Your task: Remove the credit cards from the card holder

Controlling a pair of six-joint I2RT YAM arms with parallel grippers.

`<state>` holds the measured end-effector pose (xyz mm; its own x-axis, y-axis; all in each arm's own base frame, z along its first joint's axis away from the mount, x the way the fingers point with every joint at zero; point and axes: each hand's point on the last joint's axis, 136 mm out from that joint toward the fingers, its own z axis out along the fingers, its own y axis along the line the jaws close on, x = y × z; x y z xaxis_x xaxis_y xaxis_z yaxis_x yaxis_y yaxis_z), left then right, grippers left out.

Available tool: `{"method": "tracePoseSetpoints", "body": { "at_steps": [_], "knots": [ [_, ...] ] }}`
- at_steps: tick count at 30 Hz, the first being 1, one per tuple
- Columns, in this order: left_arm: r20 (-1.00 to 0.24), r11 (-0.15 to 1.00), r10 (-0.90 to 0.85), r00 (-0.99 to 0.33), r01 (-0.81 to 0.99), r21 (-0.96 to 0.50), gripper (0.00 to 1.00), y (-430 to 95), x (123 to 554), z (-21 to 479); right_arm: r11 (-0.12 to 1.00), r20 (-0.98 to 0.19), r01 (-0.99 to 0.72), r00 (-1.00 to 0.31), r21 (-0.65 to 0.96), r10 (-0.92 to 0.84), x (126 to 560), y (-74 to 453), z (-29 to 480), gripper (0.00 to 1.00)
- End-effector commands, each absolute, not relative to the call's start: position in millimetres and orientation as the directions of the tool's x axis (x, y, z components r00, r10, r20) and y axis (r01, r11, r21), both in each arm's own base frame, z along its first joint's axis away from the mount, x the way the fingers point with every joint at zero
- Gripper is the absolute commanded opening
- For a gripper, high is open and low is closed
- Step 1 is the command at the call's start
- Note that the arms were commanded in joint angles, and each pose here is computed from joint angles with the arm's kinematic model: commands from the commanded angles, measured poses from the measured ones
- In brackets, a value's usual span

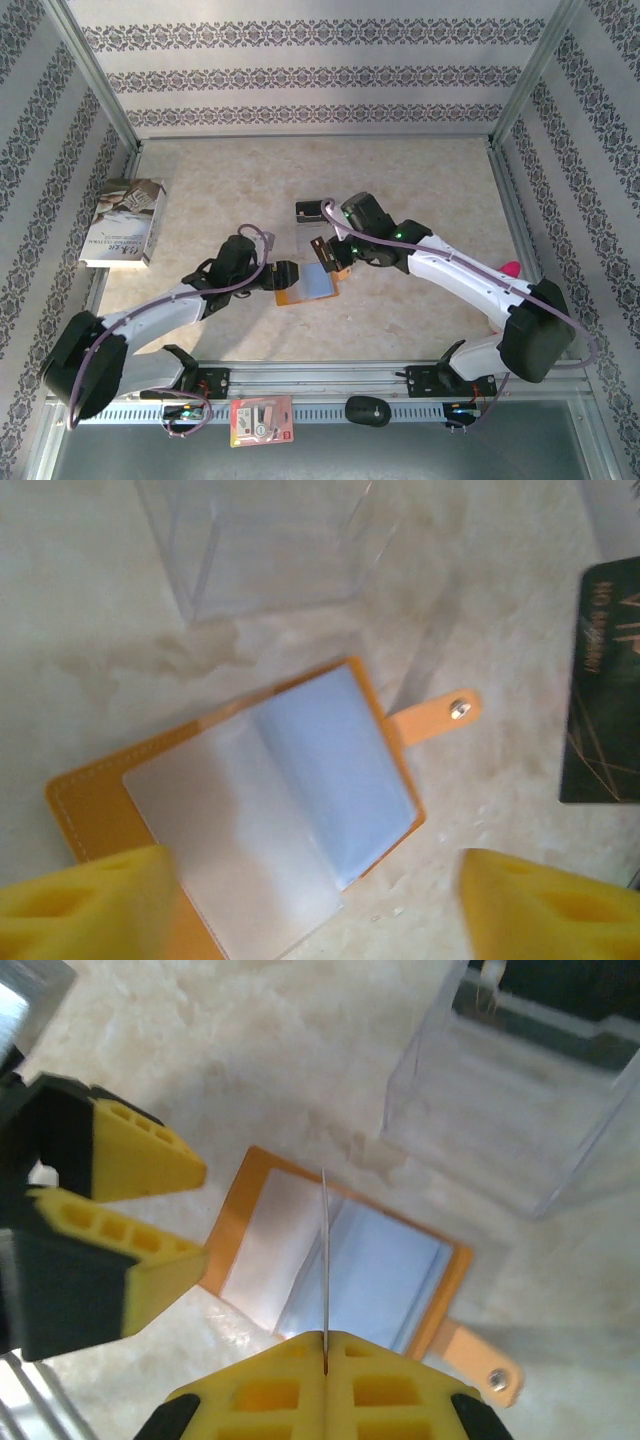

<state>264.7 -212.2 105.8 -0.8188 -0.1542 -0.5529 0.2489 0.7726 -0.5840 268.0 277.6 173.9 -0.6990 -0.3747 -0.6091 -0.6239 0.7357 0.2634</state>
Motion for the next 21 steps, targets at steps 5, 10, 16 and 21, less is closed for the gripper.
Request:
{"method": "tracePoseSetpoints", "body": {
  "at_steps": [5,10,16,21],
  "knots": [
    [-0.583,0.825,-0.204,-0.786,0.182,-0.535,0.99,-181,263,121,0.549,-0.574,-0.827,-0.396,-0.116,-0.717,308,265,187,0.00],
    [-0.593,0.847,-0.226,-0.773,0.146,-0.512,0.99,-167,259,121,0.419,-0.514,-0.884,-0.266,-0.207,-0.816,330,278,191,0.00],
    [-0.609,0.872,-0.221,-0.762,0.125,-0.473,0.99,-156,258,125,0.303,-0.481,-0.902,-0.127,-0.309,-0.867,370,301,211,0.00],
    [-0.630,0.875,-0.230,-0.742,0.126,-0.467,0.99,-152,260,134,0.202,-0.390,-0.914,-0.053,-0.352,-0.919,394,307,200,0.00]
  ]
}}
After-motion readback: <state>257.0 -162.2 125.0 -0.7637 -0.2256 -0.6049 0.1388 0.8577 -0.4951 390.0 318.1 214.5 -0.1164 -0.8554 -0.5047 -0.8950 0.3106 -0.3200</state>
